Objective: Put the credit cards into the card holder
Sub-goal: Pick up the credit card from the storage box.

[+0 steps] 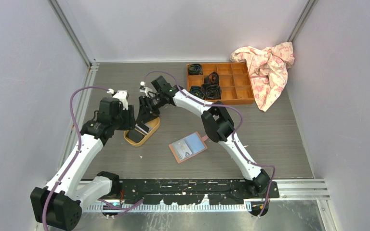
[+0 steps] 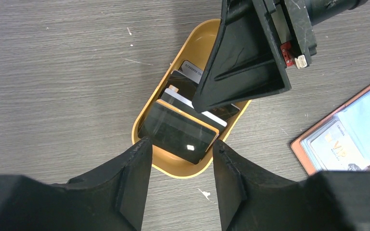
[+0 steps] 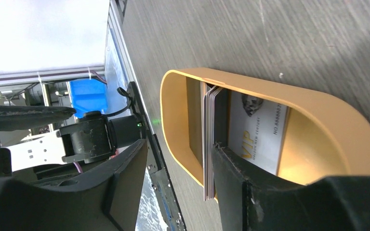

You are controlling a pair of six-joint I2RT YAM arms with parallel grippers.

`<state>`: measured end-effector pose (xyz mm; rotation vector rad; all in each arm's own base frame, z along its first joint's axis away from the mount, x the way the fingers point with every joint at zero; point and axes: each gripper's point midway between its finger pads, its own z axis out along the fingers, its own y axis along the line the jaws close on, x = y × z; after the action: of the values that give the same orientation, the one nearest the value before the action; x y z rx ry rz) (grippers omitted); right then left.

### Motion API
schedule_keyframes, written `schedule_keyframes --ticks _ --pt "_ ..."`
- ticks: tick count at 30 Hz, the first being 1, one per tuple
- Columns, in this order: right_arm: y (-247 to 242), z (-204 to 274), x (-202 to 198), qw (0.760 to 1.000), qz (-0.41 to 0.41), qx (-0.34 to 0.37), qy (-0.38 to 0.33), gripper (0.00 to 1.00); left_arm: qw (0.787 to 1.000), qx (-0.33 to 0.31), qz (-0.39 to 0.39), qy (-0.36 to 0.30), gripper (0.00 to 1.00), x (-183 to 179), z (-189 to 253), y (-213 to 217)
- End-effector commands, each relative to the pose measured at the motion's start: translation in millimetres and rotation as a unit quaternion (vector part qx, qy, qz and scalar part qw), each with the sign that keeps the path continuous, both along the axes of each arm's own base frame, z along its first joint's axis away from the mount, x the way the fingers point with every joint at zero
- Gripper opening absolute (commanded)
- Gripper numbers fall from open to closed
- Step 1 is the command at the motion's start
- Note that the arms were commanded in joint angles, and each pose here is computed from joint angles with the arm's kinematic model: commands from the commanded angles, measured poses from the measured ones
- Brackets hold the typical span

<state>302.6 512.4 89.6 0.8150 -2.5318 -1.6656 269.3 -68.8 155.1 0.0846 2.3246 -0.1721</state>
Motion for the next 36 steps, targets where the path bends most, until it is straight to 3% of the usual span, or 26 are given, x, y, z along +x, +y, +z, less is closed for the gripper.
schedule_keyframes --ticks 1,11,36 --pt "4.8 53.6 -13.1 0.998 0.024 0.039 -0.051 0.58 1.000 0.004 0.007 -0.029 0.50 6.6 14.8 4.6" --pt "-0.8 28.2 -15.3 0.992 0.025 -0.031 -0.119 0.61 0.999 0.010 0.018 -0.046 0.45 6.6 22.5 10.2" --pt "7.3 25.7 -28.1 0.988 0.038 -0.052 -0.143 0.58 0.996 0.024 0.040 -0.071 0.44 5.8 34.3 21.1"
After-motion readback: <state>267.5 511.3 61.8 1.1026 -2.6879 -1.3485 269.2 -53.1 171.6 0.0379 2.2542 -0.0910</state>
